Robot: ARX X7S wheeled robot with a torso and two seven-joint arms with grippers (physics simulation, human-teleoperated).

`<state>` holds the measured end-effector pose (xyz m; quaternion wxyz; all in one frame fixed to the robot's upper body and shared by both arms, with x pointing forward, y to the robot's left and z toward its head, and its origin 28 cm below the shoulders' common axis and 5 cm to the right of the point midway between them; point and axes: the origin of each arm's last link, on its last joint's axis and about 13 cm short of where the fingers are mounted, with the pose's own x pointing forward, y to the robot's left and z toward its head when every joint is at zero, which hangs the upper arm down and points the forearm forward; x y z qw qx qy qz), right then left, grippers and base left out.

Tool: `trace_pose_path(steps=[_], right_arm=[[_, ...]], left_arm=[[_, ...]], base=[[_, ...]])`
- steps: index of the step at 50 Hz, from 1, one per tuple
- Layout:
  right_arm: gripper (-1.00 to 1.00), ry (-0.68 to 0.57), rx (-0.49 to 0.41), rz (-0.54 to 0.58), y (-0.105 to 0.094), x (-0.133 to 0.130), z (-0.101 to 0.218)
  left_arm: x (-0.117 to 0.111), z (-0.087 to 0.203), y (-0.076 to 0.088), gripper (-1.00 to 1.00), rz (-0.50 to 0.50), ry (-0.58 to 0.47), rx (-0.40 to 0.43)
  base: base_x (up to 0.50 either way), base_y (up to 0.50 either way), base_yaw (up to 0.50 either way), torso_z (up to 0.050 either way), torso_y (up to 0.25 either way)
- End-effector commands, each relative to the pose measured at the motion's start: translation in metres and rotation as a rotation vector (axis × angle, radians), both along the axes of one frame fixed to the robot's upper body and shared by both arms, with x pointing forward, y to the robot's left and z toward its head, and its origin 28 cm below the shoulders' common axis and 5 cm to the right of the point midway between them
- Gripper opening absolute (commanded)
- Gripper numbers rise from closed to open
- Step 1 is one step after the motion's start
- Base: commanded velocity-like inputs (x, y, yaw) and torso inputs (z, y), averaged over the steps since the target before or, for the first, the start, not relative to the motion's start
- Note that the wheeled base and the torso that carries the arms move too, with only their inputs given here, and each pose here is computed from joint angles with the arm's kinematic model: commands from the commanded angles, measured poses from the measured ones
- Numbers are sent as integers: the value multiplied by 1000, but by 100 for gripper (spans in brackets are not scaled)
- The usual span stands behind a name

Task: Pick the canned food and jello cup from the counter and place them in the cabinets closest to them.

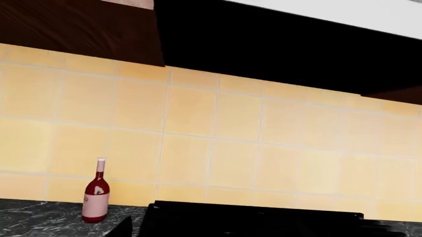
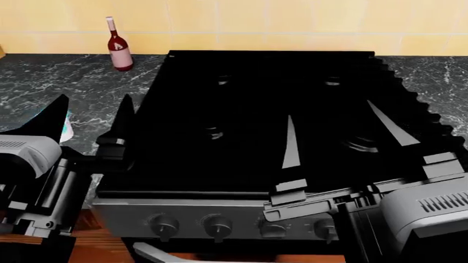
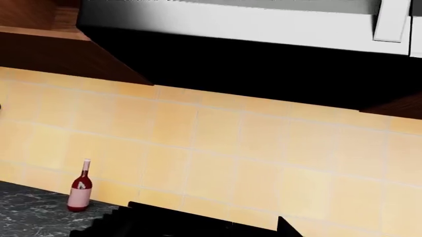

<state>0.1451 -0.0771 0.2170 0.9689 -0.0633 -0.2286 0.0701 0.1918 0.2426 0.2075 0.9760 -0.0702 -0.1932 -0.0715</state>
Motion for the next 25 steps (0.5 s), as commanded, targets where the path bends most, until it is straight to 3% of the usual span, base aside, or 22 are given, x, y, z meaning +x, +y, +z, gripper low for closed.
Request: trace_pose_path(steps=[1, 25], right_arm=[[100, 2, 2, 2, 0, 0, 0], [100, 2, 6, 3, 0, 0, 0]], left_arm=[[-1, 0, 0, 100, -4, 0, 0], [-1, 0, 0, 100, -4, 1, 0]], base=[[1, 500, 0, 0, 0], [11, 500, 0, 0, 0]])
